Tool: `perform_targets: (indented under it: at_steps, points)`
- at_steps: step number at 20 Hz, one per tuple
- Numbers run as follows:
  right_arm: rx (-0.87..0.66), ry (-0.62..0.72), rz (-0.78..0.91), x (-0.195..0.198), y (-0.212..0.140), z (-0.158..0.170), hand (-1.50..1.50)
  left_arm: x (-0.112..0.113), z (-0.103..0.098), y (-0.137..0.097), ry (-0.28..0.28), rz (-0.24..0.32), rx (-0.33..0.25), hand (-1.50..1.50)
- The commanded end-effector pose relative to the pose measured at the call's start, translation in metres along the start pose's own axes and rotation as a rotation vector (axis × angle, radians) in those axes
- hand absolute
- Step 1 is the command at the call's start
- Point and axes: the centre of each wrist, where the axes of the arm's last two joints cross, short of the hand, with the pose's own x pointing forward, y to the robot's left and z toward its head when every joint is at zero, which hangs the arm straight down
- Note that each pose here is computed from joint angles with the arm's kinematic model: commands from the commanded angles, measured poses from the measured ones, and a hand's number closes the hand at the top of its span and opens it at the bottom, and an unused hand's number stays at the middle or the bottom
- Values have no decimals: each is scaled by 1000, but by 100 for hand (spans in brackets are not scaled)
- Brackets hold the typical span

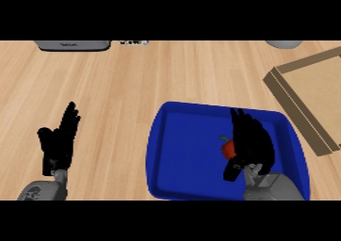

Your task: Pick the bell pepper from the tray and place it in the cardboard box

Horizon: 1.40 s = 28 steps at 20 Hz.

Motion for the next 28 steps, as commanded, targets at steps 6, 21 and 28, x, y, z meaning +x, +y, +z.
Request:
perform_targets:
  at_steps: [6, 21, 28]
  points:
    - [29, 32, 8, -6, -6, -32, -150, -2, 0, 13, 11, -8, 16, 0]
    - [35, 6, 8, -31, 60, -52, 150, 5, 9, 9, -10, 1, -3, 0]
    - [-122, -105, 29, -5, 32, -34, 150, 3, 0, -4, 22, 0, -1, 0]
